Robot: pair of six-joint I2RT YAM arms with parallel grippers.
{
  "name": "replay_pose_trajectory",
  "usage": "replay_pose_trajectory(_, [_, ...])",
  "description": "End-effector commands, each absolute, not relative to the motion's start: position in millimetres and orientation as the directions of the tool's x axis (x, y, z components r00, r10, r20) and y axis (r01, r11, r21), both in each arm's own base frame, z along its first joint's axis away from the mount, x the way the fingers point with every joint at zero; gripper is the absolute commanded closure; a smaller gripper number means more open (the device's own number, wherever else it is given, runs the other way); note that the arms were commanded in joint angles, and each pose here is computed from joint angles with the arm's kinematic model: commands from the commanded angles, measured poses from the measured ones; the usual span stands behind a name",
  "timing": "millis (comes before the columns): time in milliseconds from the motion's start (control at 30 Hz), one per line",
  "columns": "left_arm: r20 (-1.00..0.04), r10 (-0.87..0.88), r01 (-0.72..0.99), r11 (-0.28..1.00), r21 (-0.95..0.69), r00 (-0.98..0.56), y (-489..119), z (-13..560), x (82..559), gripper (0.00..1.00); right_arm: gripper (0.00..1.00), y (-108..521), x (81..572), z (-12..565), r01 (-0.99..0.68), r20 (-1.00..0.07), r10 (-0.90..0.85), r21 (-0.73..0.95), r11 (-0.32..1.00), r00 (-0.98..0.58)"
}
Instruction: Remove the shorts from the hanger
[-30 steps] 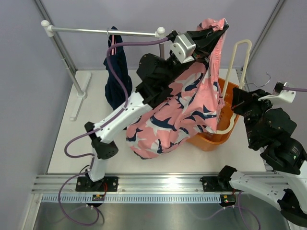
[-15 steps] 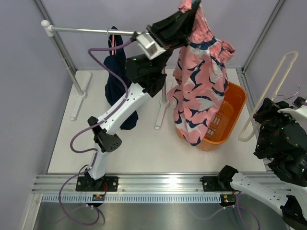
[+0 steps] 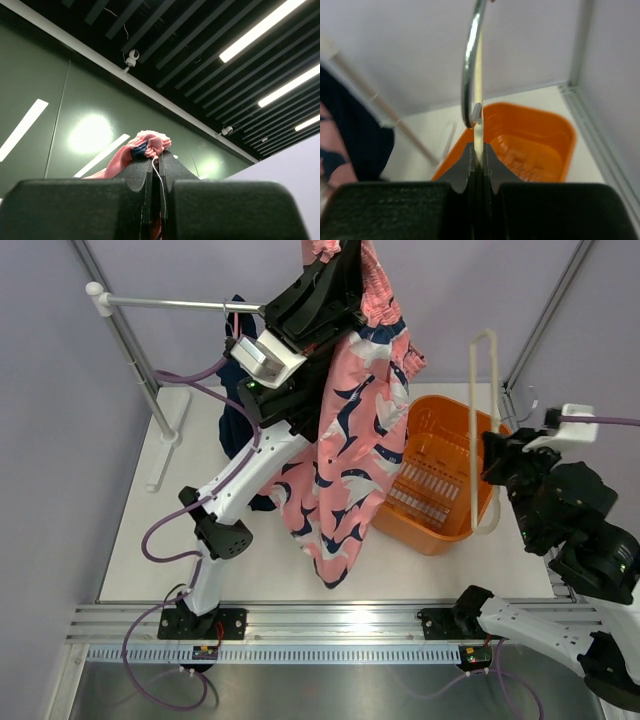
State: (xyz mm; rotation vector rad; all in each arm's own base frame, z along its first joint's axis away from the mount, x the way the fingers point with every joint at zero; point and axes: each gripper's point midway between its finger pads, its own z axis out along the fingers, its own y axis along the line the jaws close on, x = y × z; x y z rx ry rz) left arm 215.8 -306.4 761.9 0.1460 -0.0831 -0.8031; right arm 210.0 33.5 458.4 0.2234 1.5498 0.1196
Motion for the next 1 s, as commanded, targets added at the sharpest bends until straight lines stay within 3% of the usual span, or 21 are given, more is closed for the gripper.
replay_pose_trajectory(0, [0.1,-0.685,0.676,0.728,0.116,0.721,-286.1,766.1,210.4,1.0,1.0,105.2,200.3,422.8,-0.271,-0.968,0.167,0.214,0.939,-0.186])
replay_pose_trajectory(133, [0.08,-0.647,0.636,0.761,0.127,0.758,-288.7,766.9,214.7,1.0,1.0,113.5,169.7,416.2,-0.385,-0.943,0.197,0.293,0.875,-0.27])
replay_pose_trajectory(367, [0.036,-0.639,0.634,0.767,0.095,0.768,-288.6,760.9,237.6,1.0,1.0,79.7,100.2,458.2,-0.539,-0.923,0.315,0.385,0.749,-0.221])
replay_pose_trajectory(500, [-0.014,-0.624,0.623,0.779,0.062,0.781,-294.8,751.7,258.0,1.0,1.0,52.5,102.8,457.2,-0.452,-0.911,0.378,0.409,0.792,-0.163])
replay_pose_trajectory(700, [-0.043,-0.616,0.617,0.787,0.011,0.787,-296.4,738.5,290.2,1.0,1.0,69.9,97.7,449.9,-0.531,-0.919,0.351,0.392,0.752,-0.18])
replay_pose_trajectory(833, [-0.055,-0.626,0.625,0.78,-0.04,0.778,-289.5,732.7,304.7,1.0,1.0,28.7,120.2,435.3,-0.268,-0.912,0.375,0.408,0.873,-0.169])
replay_pose_trajectory(967, [-0.066,-0.623,0.622,0.782,-0.04,0.779,-291.5,731.1,308.2,1.0,1.0,-4.7,129.2,428.8,-0.062,-0.892,0.434,0.443,0.894,-0.125])
